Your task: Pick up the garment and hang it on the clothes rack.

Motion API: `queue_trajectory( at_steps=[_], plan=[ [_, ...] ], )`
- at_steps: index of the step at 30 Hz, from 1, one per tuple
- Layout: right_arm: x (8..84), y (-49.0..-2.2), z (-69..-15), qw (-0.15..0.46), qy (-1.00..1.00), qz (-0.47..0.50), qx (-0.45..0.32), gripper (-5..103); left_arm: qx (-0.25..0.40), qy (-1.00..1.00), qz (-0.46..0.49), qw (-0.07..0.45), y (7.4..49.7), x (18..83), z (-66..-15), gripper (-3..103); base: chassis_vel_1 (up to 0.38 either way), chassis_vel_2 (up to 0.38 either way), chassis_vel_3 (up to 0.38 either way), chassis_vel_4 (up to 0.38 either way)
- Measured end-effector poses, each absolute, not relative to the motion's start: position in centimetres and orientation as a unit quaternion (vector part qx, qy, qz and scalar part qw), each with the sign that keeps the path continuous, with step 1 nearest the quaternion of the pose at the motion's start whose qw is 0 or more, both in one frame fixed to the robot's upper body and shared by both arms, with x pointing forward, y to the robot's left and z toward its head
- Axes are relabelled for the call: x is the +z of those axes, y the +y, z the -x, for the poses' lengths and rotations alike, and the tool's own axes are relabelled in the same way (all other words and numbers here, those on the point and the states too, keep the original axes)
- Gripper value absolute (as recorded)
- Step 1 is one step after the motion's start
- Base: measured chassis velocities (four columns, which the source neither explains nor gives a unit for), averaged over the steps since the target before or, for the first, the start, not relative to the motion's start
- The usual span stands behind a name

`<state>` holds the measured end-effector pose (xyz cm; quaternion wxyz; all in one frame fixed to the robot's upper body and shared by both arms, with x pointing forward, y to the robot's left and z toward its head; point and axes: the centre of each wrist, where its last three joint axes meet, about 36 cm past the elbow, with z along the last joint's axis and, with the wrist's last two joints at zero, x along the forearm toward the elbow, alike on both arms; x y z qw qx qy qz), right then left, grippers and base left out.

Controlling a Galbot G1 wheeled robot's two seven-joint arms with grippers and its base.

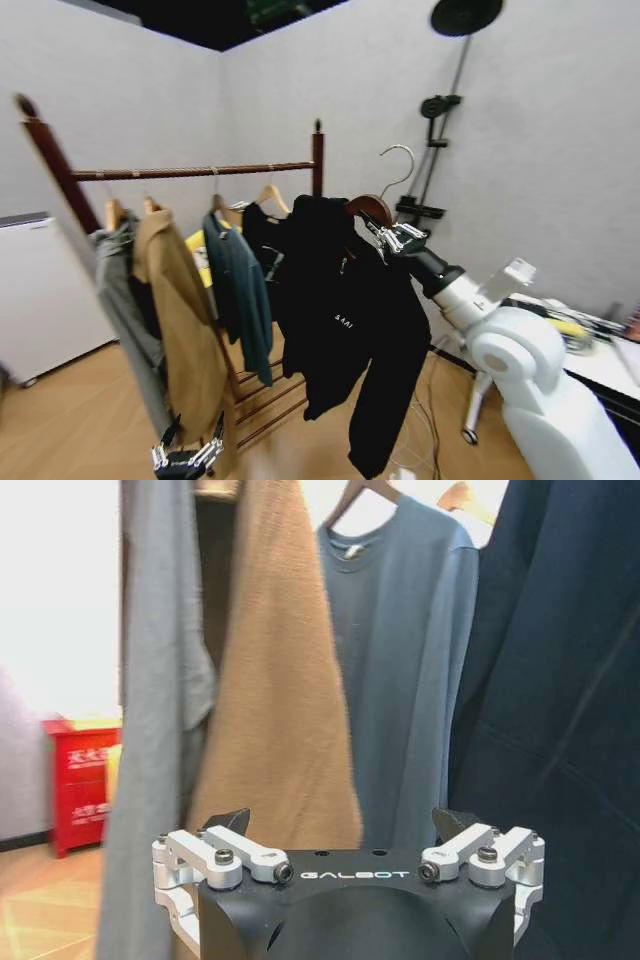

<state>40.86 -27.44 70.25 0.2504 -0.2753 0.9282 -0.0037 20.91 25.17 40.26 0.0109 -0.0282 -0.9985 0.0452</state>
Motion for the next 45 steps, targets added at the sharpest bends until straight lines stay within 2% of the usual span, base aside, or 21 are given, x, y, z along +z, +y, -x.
queue_trajectory(
  at_steps=[5,11,29,45],
  plan=[
    [69.6,-27.1,-45.9,0.236,0.939,0.247,-0.031,10,0.045,-0.999,0.028,0.011,25.2,40.3,-20.9,100,0.041,0.038,0.025,0.031],
    [68.7,-25.5,-49.3,0.212,0.943,0.255,-0.032,10,0.045,-0.999,0.028,0.011,25.2,40.3,-20.9,100,0.000,0.000,0.000,0.000],
    [68.3,-21.9,-52.3,0.192,0.938,0.288,-0.014,10,0.045,-0.999,0.028,0.011,25.2,40.3,-20.9,100,-0.011,0.010,0.009,-0.012],
    [70.9,-18.5,-53.8,0.192,0.935,0.296,0.023,10,0.045,-0.999,0.028,0.011,25.2,40.3,-20.9,100,-0.170,0.179,0.189,-0.181]
  ],
)
